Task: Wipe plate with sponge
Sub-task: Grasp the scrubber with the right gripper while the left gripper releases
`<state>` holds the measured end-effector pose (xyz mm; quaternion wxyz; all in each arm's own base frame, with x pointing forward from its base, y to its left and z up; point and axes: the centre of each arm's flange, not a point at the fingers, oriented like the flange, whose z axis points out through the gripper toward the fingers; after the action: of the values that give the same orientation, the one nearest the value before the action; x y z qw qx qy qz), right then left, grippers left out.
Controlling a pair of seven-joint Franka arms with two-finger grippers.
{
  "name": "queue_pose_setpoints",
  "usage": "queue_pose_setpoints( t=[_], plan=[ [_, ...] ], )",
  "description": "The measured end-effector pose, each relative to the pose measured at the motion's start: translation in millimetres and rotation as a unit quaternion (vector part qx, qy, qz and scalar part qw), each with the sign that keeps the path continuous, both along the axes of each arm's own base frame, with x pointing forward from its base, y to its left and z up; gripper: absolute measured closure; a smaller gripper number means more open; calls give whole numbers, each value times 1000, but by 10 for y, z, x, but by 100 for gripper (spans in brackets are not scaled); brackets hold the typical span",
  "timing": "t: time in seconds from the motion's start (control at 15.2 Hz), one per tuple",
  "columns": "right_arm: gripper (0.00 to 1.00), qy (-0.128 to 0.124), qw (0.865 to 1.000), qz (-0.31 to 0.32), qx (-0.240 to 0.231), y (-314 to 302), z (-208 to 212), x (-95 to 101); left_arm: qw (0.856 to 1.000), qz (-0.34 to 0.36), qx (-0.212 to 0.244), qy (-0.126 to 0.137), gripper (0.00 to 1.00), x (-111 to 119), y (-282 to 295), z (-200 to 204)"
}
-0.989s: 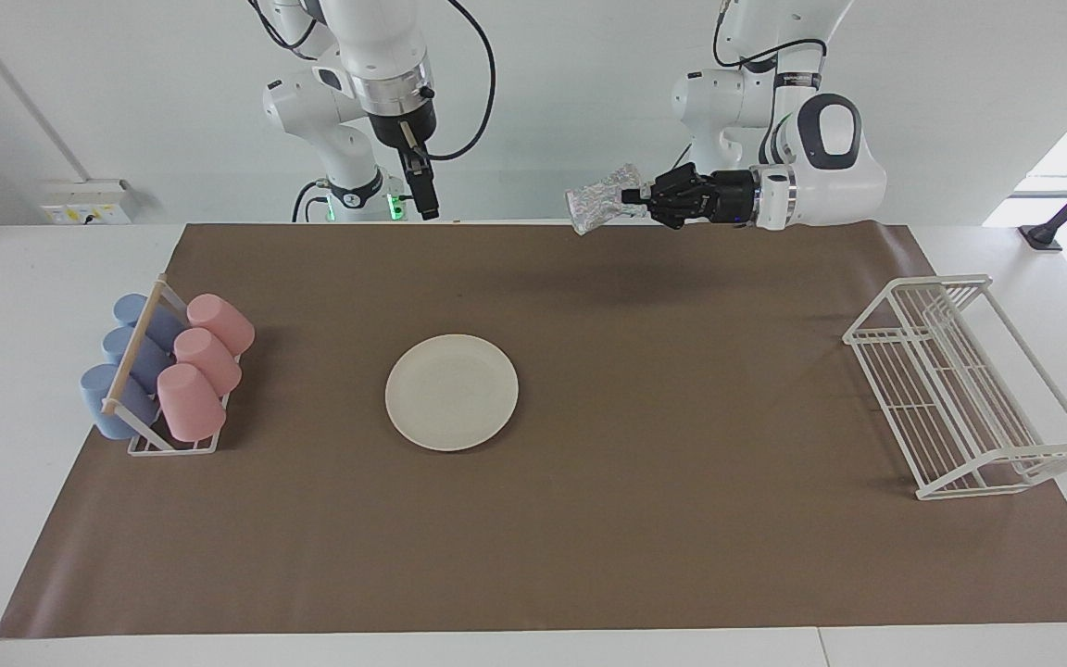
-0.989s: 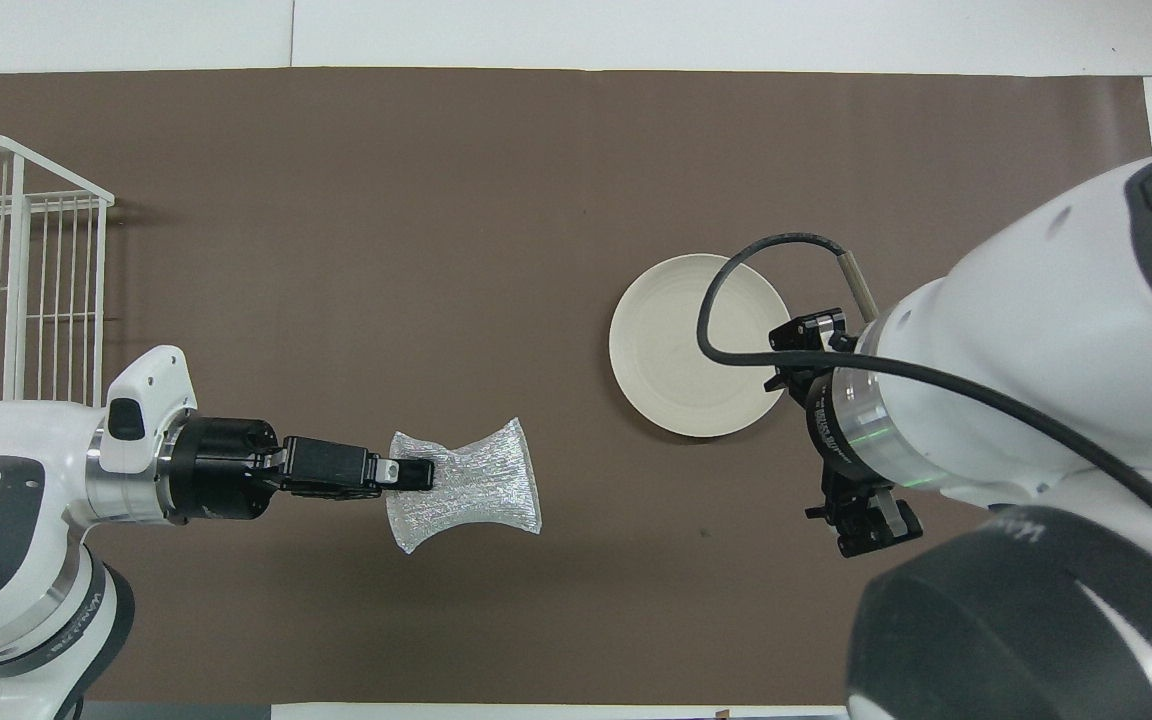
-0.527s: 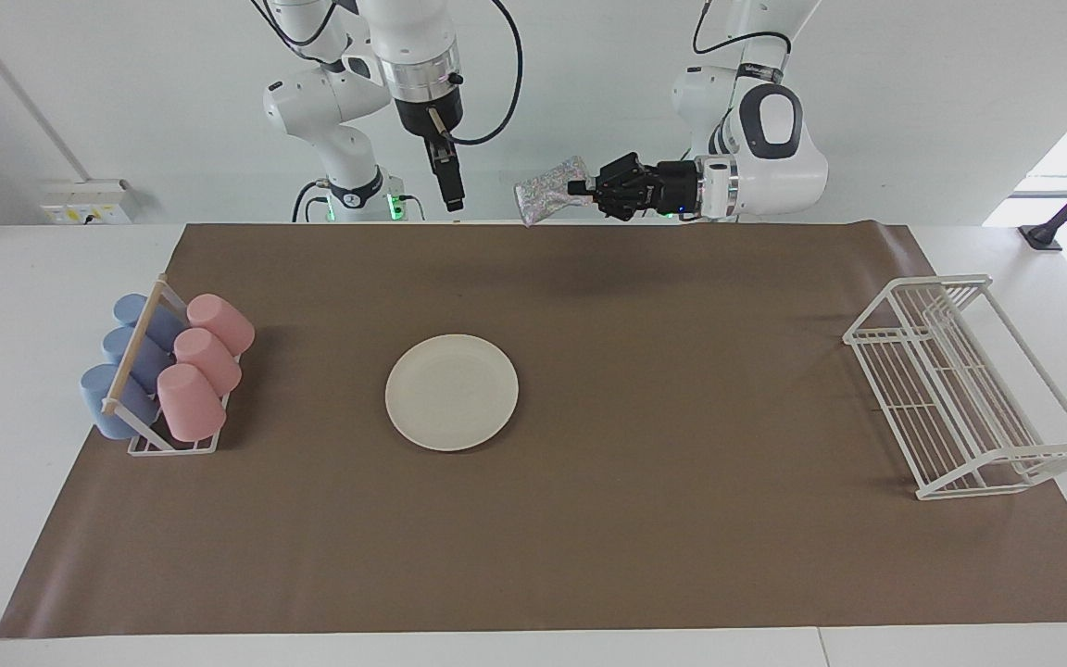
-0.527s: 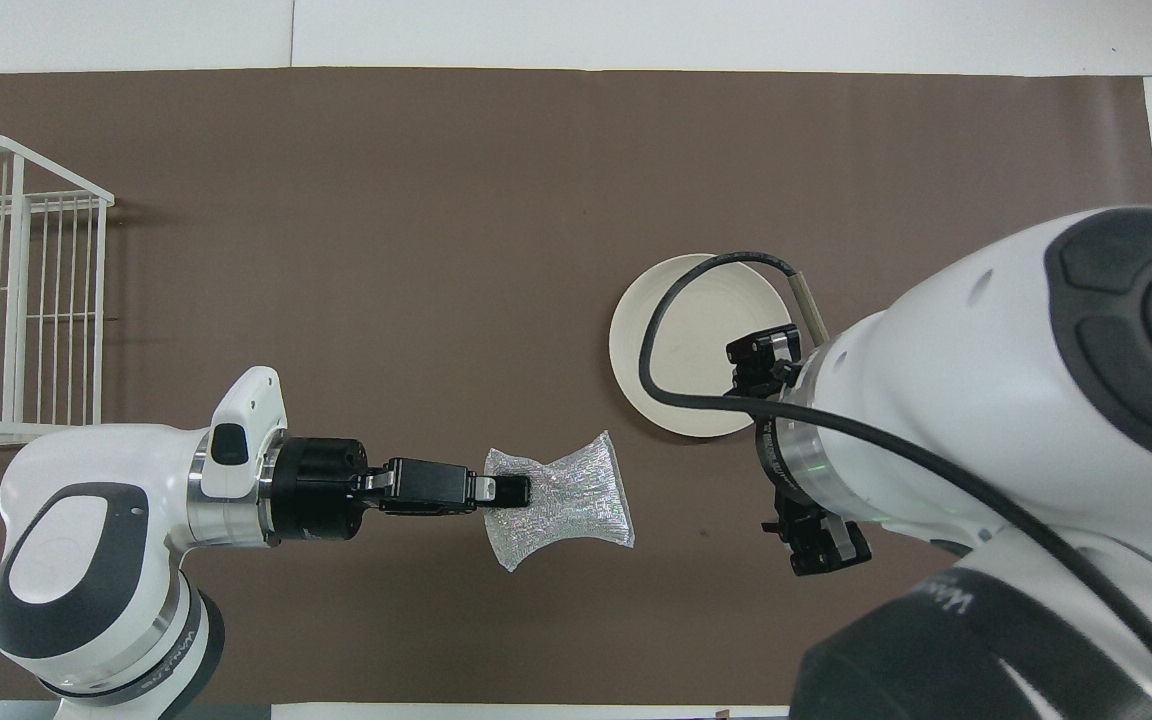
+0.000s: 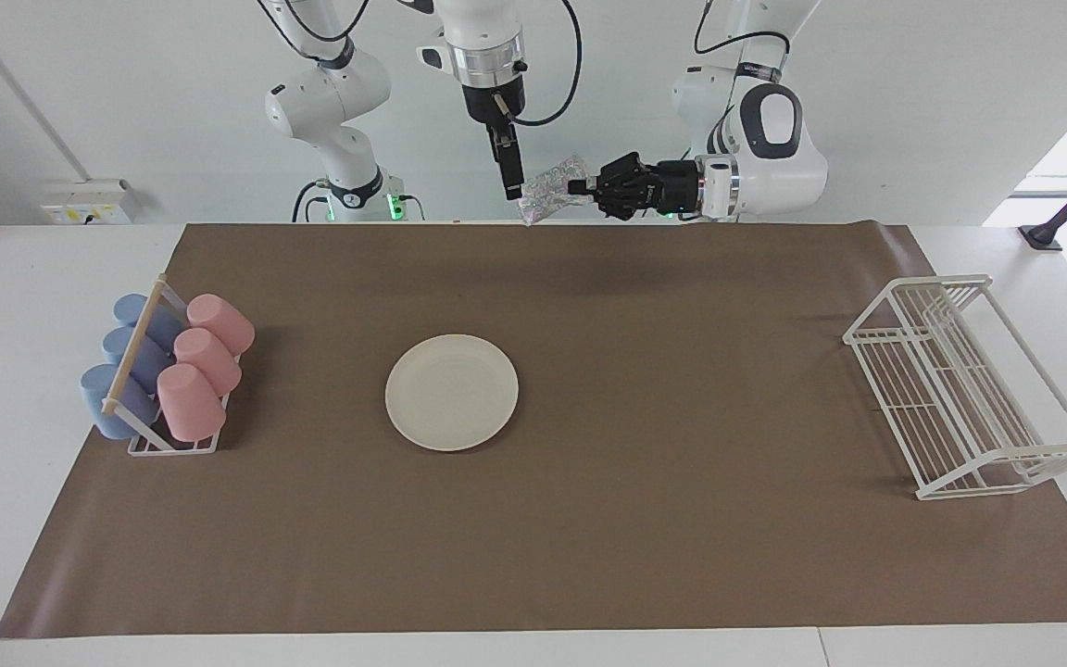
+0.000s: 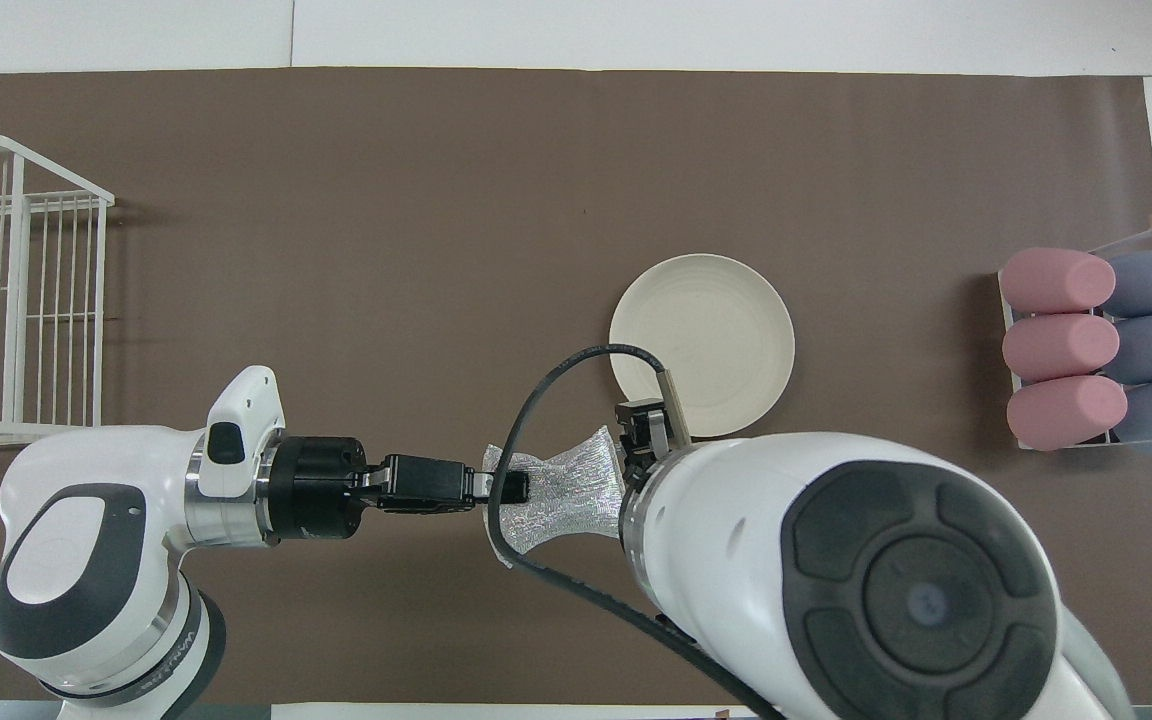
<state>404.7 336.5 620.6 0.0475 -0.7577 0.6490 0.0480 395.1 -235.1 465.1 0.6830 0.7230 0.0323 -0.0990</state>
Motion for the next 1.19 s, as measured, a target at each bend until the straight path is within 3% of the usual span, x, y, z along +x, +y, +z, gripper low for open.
queue_pose_setpoints(
  t=[0.33,0.66,0.92,0.99,1.19],
  plan=[
    [0,-39,998,-26,40,253,-67,-37,1000,0,0,0,94,-5,1,2],
    [0,-42,998,-28,43,254,-143,-16,1000,0,-1,-2,94,-36,17,19],
    [0,-60,996,-33,59,279,-192,28,1000,1,-3,-5,94,-49,31,52],
    [3,-59,996,-32,58,283,-206,22,1000,2,-3,-6,94,-51,33,58],
    [35,-57,996,-24,57,339,-227,-34,1000,2,-4,-6,94,-49,40,59]
  ],
)
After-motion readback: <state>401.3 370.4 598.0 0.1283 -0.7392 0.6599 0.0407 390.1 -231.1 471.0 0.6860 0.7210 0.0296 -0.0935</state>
